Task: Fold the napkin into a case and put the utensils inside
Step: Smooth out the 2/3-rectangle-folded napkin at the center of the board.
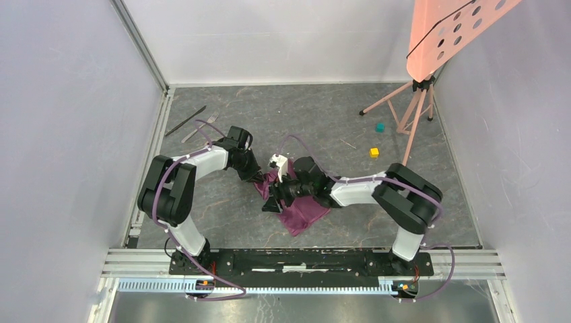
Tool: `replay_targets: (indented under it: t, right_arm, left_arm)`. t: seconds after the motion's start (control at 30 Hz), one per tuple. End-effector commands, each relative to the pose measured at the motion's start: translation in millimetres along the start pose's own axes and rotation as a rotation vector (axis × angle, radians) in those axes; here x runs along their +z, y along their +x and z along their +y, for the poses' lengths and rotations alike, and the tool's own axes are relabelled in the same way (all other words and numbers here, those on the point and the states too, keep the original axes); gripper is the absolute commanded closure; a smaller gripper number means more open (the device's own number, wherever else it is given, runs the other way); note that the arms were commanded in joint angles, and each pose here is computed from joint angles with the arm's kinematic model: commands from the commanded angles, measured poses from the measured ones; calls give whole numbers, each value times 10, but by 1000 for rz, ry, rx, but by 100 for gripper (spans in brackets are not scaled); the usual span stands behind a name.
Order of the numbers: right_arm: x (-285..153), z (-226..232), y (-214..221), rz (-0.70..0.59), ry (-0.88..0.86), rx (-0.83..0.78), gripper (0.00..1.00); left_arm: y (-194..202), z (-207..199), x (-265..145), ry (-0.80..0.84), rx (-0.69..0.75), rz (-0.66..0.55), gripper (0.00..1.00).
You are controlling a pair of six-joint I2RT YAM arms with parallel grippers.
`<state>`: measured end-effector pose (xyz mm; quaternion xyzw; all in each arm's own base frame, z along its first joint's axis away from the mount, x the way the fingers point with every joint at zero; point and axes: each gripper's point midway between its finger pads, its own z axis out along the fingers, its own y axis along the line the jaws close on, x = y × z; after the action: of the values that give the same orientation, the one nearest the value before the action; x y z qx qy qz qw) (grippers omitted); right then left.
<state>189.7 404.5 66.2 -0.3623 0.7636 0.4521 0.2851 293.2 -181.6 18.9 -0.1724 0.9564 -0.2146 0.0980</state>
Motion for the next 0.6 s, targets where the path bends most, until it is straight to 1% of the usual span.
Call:
replay_targets:
  t: [0.0, 0.13, 0.3, 0.43, 0.57]
  right_arm:
    - [142, 263, -351, -90, -208, -15, 34]
    - [234, 131, -181, -47, -208, 16, 34]
    - [231, 67, 77, -9, -212, 76, 34]
    - [104, 166, 180, -23, -248, 114, 34]
    - [-68, 217, 368, -15, -245, 138, 34]
  left_arm:
    - [16, 71, 48, -27, 55, 25, 80]
    - [11, 62, 46, -26, 61, 29, 80]
    - [30, 91, 59, -36, 58, 35, 80]
    - [39, 125, 74, -46, 57, 37, 80]
    - [33, 138, 88, -56, 56, 39, 80]
